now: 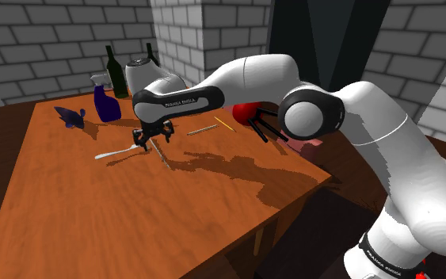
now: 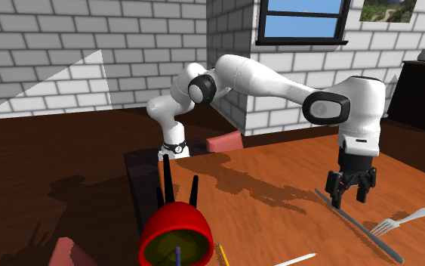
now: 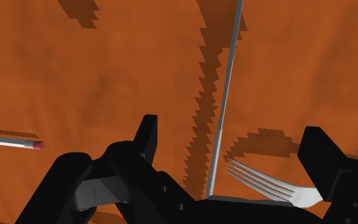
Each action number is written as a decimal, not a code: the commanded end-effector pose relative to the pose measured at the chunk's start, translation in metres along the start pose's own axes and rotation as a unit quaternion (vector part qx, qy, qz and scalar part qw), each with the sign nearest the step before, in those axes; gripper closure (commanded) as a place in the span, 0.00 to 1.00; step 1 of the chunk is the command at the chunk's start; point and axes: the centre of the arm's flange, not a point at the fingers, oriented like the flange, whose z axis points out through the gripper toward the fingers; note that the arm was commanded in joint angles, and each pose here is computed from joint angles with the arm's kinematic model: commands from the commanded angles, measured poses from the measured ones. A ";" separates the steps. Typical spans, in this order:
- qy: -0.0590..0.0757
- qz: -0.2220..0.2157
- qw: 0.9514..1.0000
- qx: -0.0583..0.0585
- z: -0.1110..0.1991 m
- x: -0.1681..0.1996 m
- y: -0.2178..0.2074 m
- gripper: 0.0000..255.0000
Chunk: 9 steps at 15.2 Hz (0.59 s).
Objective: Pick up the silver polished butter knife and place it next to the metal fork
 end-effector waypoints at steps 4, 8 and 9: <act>0.000 0.000 1.000 0.000 -0.050 0.000 0.000 0.00; 0.000 0.000 1.000 0.000 -0.050 0.000 0.000 0.00; 0.000 0.000 1.000 0.000 -0.050 0.000 0.000 0.00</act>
